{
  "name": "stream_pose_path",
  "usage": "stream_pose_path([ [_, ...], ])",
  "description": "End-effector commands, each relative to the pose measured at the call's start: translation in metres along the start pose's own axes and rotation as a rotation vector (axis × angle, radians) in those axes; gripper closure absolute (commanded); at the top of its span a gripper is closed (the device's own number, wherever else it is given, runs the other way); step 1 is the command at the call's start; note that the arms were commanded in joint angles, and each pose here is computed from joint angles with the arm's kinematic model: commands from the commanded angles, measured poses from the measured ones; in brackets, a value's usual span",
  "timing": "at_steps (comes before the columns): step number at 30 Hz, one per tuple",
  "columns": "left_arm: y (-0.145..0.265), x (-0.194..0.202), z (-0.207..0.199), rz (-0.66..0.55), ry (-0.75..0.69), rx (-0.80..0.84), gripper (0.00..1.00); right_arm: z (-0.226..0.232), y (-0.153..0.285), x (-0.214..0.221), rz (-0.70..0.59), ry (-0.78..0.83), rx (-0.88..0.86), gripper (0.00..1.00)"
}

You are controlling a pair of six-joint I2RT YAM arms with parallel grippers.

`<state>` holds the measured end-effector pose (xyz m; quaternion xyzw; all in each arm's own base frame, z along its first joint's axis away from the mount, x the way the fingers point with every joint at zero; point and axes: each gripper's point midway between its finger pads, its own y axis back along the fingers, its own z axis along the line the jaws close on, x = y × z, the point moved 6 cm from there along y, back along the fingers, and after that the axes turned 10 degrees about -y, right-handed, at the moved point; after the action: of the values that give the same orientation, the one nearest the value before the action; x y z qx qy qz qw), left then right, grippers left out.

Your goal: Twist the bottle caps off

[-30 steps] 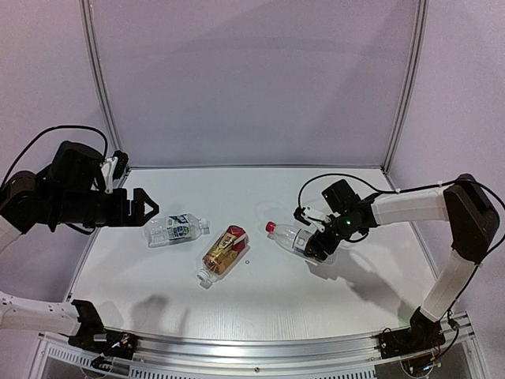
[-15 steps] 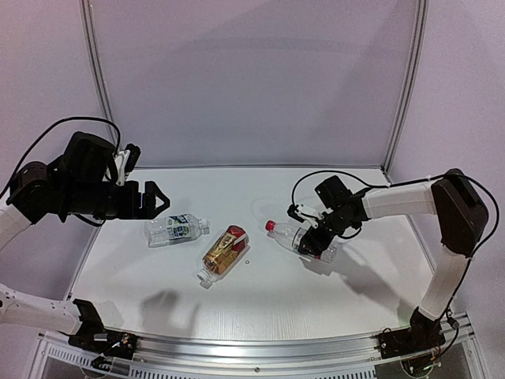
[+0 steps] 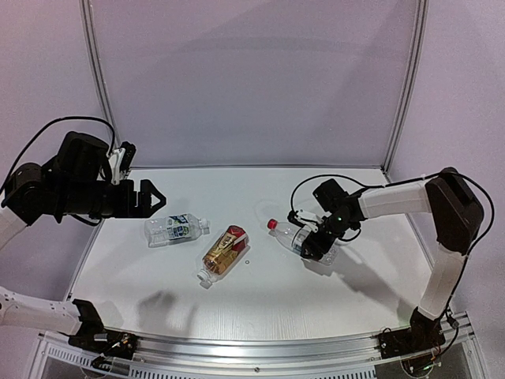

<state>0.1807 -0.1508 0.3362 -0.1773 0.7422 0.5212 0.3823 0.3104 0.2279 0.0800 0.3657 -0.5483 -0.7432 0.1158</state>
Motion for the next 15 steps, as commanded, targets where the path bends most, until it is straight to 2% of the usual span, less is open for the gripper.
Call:
stream_pose_path([
  [1, 0.005, -0.005, 0.003, -0.026, -0.004, -0.007, 0.02, -0.004, -0.001, 0.016, 0.037, -0.004, 0.023, 0.28],
  [8, 0.002, -0.01, -0.002, -0.032, 0.009, 0.018, 0.01, -0.002, 0.006, 0.013, -0.011, 0.02, 0.025, 0.51],
  [15, 0.004, -0.026, -0.016, -0.079, 0.027, 0.102, 0.01, 0.005, 0.045, -0.012, -0.121, -0.014, 0.015, 0.56],
])
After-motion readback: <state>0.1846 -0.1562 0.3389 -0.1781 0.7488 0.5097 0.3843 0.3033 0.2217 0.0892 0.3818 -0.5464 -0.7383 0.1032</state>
